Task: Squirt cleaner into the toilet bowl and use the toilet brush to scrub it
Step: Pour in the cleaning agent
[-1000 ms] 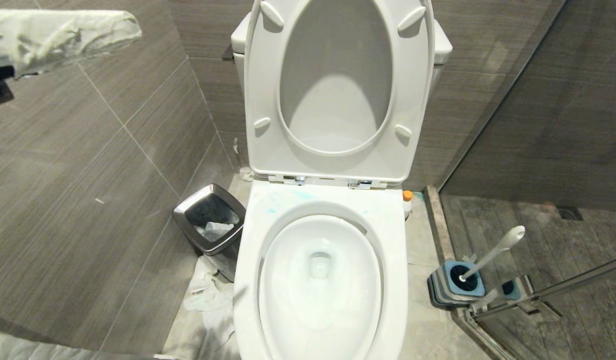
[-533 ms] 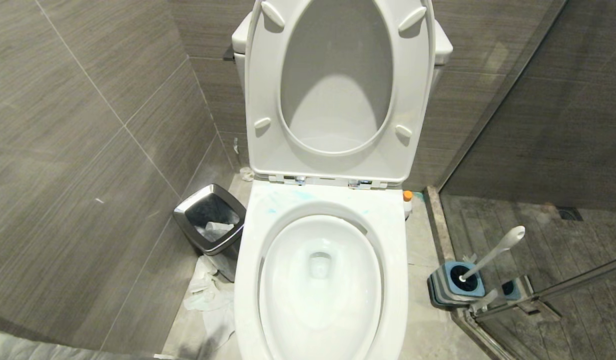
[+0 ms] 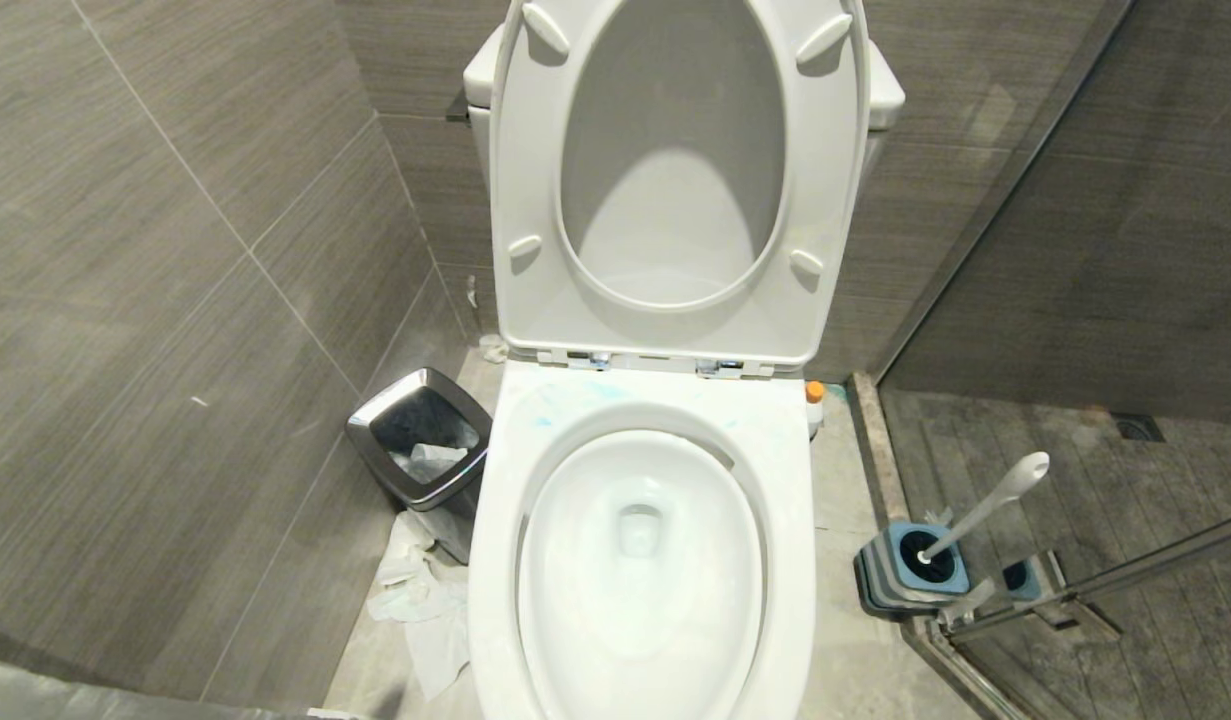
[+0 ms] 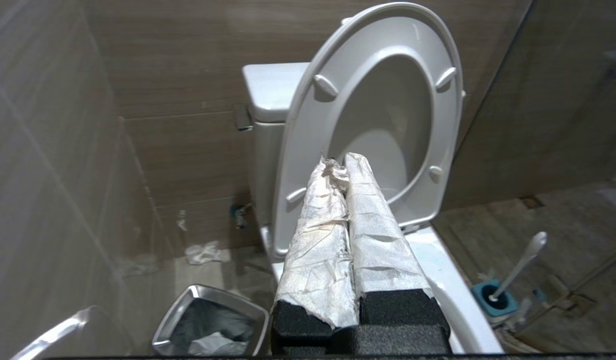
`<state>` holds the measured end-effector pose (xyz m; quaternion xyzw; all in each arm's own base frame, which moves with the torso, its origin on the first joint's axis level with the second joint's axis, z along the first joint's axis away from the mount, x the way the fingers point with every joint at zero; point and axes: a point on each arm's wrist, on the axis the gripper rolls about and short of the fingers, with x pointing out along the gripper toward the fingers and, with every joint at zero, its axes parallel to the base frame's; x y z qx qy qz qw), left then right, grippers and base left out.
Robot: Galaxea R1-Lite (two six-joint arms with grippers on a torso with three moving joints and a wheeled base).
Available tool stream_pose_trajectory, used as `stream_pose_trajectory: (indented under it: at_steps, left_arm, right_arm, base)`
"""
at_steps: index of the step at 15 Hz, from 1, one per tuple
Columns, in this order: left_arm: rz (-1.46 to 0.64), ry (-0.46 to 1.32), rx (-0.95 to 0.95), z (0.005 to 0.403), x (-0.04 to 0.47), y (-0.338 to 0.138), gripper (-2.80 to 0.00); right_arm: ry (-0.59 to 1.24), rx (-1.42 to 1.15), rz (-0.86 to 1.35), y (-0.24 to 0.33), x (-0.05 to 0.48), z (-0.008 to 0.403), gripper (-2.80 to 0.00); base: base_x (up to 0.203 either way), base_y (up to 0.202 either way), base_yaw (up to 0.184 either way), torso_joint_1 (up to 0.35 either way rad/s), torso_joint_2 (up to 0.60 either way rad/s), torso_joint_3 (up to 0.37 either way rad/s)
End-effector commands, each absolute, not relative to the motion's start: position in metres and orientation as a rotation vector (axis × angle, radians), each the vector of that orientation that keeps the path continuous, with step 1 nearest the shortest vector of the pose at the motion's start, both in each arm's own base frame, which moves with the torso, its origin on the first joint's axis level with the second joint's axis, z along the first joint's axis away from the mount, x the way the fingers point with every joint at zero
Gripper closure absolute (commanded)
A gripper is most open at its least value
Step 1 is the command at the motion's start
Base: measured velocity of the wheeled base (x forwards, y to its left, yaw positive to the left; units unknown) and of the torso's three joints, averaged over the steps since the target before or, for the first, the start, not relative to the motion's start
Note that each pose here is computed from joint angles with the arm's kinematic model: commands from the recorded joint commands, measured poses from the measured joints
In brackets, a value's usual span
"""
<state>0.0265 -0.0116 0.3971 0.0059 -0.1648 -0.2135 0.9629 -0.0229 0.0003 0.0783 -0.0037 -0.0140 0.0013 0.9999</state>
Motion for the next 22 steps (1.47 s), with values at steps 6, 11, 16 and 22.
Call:
stream_pose_trajectory:
  at_steps: [6,11,16,22]
  left_arm:
    - [-0.466,-0.449,0.087,0.361,-0.07,-0.003,0.0]
    - [-0.432,-0.506,0.104,0.317,-0.111,-0.004,0.0]
    - [-0.402,-0.5,0.068,0.274,-0.124,-0.009,0.0]
    - [-0.398,-0.485,0.059,0.245,-0.123,-0.01,0.0]
  right_arm:
    - [-0.017,-0.008,0.003,0.0,-0.022,0.075,0.0]
    - [-0.017,-0.006,0.003,0.0,-0.022,0.075,0.0]
    - [-0.017,-0.008,0.003,0.0,-0.022,0.075,0.0]
    - [-0.017,-0.008,0.003,0.0,-0.022,0.075,0.0]
  base:
    - [0.0,0.0,0.0,0.0,0.0,0.0]
    - [0.0,0.0,0.0,0.0,0.0,0.0]
    - [0.0,0.0,0.0,0.0,0.0,0.0]
    - [0.0,0.0,0.0,0.0,0.0,0.0]
